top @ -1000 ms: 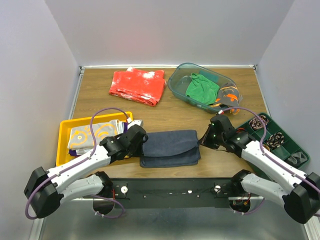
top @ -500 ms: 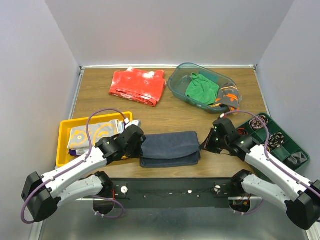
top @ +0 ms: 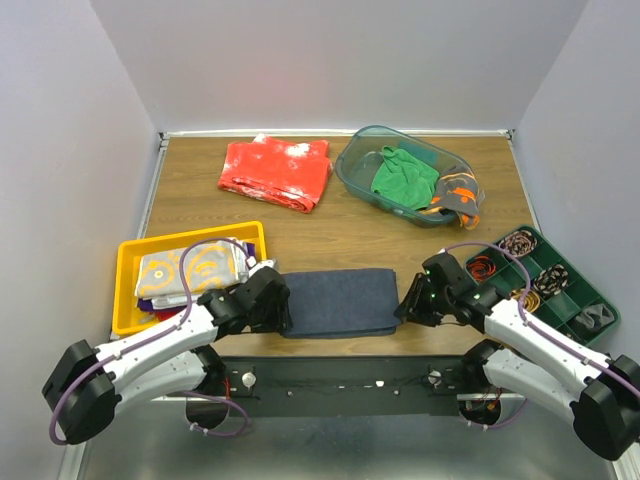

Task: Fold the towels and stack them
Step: Fold the towel at the center of the board, then pick up the towel from the center of the board.

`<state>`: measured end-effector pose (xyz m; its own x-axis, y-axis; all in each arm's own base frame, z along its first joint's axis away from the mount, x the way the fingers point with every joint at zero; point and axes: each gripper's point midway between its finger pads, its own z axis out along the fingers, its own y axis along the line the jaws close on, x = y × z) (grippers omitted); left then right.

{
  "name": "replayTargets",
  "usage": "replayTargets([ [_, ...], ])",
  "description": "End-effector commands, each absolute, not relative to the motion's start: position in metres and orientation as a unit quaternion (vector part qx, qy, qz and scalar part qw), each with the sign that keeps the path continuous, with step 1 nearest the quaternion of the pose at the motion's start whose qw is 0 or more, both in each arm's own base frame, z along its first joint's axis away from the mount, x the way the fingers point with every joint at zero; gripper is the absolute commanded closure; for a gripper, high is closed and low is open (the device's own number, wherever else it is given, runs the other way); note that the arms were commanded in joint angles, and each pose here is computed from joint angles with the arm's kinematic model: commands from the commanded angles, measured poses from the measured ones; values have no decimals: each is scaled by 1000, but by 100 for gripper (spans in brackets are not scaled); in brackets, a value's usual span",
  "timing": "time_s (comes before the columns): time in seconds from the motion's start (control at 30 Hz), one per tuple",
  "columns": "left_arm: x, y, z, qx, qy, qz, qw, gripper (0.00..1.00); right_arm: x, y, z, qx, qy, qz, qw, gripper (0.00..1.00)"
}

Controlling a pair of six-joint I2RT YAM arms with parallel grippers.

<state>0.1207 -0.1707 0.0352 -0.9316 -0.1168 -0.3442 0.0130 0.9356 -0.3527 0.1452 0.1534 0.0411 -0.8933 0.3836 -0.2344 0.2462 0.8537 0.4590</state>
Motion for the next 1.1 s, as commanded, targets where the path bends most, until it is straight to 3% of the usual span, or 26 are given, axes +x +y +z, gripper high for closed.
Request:
replayTargets([
  [0.0,143,-172,59,-43,951,-186,245,33,171,156,53,163,938,217,216,45],
  [0.23,163,-169,51,-52,947,-153,278,30,207,158,51,153,927,201,279,33],
  [0.53,180,-162,27,-63,949,-96,294,34,220,158,25,131,943,141,270,33],
  [0.93,159,-180,0,-56,958,-96,263,61,197,153,8,118,957,72,253,47],
  [1.03,158,-184,0,-53,958,-95,266,79,194,161,3,104,960,68,249,56],
  [1.07,157,-187,1,-51,957,-97,268,91,194,164,3,102,961,69,249,60],
])
